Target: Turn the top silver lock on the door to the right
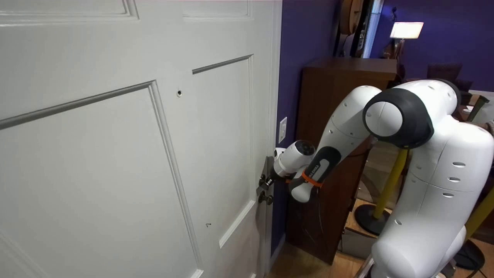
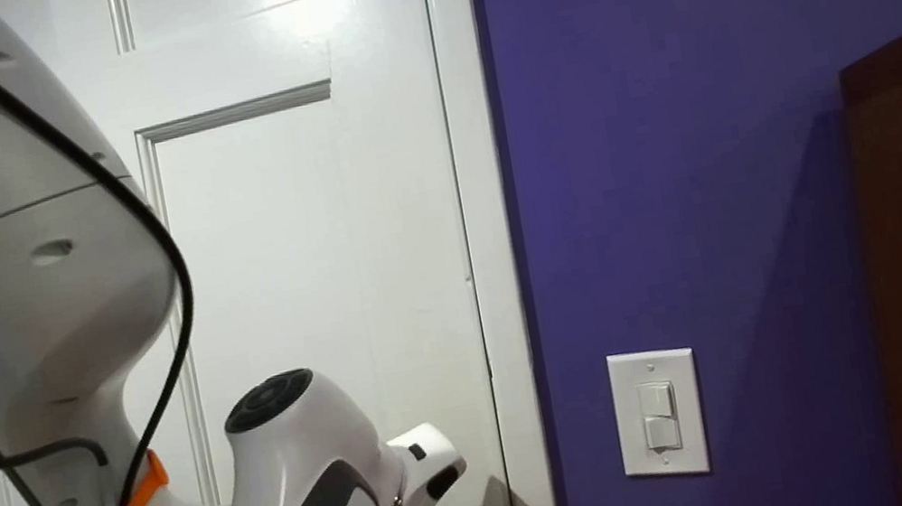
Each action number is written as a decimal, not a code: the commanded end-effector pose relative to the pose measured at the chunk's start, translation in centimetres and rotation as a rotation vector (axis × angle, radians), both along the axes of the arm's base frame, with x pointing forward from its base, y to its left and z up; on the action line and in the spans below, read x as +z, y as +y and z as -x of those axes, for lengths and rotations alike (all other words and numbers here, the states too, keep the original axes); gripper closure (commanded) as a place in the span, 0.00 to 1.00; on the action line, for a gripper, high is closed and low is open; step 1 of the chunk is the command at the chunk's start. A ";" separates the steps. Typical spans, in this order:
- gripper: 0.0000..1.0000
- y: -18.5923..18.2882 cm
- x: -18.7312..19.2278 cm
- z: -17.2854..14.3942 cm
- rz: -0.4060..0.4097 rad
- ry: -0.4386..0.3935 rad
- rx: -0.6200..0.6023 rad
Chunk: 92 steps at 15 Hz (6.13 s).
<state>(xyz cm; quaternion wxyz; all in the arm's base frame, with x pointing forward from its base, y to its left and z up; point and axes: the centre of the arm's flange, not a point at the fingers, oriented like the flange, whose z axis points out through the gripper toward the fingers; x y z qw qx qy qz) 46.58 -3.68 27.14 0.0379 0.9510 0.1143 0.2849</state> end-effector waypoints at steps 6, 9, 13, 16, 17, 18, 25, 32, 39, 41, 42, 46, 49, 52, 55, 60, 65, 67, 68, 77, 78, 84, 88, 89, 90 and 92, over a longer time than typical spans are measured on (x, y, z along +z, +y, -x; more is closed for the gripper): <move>0.99 -0.7 -0.3 -0.4 0.004 -0.013 0.003; 0.97 -1.3 -0.4 -0.5 -0.038 0.002 -0.029; 0.97 -2.3 -0.4 -0.5 -0.170 0.004 -0.105; 0.97 -3.1 -0.7 -0.3 -0.262 -0.003 -0.178; 0.97 -3.3 -0.7 -0.3 -0.290 -0.006 -0.195; 0.97 -3.4 -0.7 -0.2 -0.316 -0.009 -0.212; 0.89 -1.9 -1.3 1.2 -0.294 -0.062 -0.199; 0.97 -2.3 -0.8 0.7 -0.423 -0.026 -0.378; 0.97 -2.8 -0.5 0.6 -0.561 -0.001 -0.498; 0.97 -3.0 -0.6 0.5 -0.603 0.008 -0.547; 0.97 -3.0 -0.7 0.5 -0.626 0.011 -0.573; 0.97 -3.1 -0.6 0.5 -0.721 0.031 -0.688; 0.97 -3.3 -0.7 0.5 -0.801 0.055 -0.772; 0.97 -3.7 -0.7 0.5 -0.884 0.084 -0.854; 0.97 -4.0 -0.6 0.5 -0.958 0.100 -0.921; 0.89 -3.1 -1.8 1.9 -0.939 0.058 -0.919; 0.97 -3.4 -1.8 1.7 -0.964 0.052 -0.965; 0.97 -3.5 -1.7 1.6 -0.999 0.052 -0.997; 0.97 -3.5 -1.6 1.6 -1.011 0.057 -1.008; 0.42 -3.3 -1.2 2.2 -0.979 0.065 -0.991; 0.36 -3.3 -1.2 2.4 -0.970 0.067 -0.988; 0.00 -3.5 -0.1 4.0 -0.868 0.039 -0.902; 0.00 -3.9 1.8 5.3 -0.762 0.019 -0.819; 0.00 -4.0 2.1 5.6 -0.735 0.027 -0.808; 0.00 -4.2 2.3 5.9 -0.699 0.031 -0.796; 0.00 -4.4 2.6 6.4 -0.647 0.017 -0.767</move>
